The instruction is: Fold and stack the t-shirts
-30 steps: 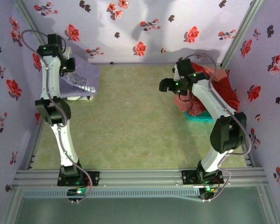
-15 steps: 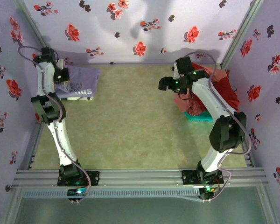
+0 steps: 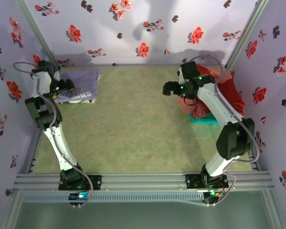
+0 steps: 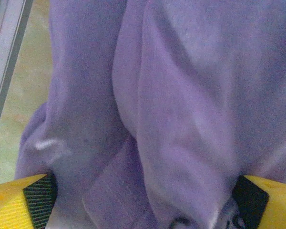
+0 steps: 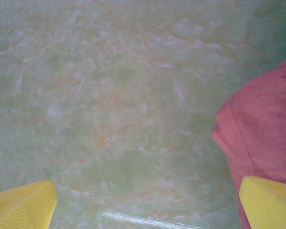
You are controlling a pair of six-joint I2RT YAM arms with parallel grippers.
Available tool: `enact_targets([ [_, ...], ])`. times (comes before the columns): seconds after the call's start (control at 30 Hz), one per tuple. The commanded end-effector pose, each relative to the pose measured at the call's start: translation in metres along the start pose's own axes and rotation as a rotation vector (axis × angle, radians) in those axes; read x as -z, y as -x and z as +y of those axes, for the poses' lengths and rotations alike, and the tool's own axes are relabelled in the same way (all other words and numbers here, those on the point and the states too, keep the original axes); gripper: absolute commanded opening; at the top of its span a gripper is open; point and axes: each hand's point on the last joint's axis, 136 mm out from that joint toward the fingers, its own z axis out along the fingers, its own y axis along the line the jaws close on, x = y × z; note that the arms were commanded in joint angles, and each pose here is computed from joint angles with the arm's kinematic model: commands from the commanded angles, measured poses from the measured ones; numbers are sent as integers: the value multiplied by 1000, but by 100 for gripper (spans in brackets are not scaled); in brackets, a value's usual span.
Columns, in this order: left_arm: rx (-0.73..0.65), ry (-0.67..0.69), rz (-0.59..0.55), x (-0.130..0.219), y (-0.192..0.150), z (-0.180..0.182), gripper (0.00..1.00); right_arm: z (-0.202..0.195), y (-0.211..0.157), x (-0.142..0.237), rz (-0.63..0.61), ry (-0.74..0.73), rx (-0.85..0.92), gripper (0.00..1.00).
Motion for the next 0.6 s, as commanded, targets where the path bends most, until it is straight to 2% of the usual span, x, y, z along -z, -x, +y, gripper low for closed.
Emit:
enact_targets([
  [0.0,-28,-69,-266,94,37,-27,99,-13,4,29,-99,-66,37,99],
  [0.1,-83,-134,-458,147,32,-47,99,-34,2,52,-238,-151,48,99],
  [0.17,-162,-170,-616,175,15,-61,99,-58,-1,70,-374,-244,64,99],
  [0.27,-287,-193,-847,189,-31,-78,99,-94,-13,85,-571,-363,71,99],
  [0.33,-299,-166,-950,191,-61,-74,99,-116,-27,78,-652,-408,66,99],
  [0.47,-263,-158,-991,163,-104,-61,99,-165,-43,65,-761,-535,-19,99],
  [0.57,-318,-148,-939,134,-123,-66,99,-188,-48,45,-783,-583,-33,99],
])
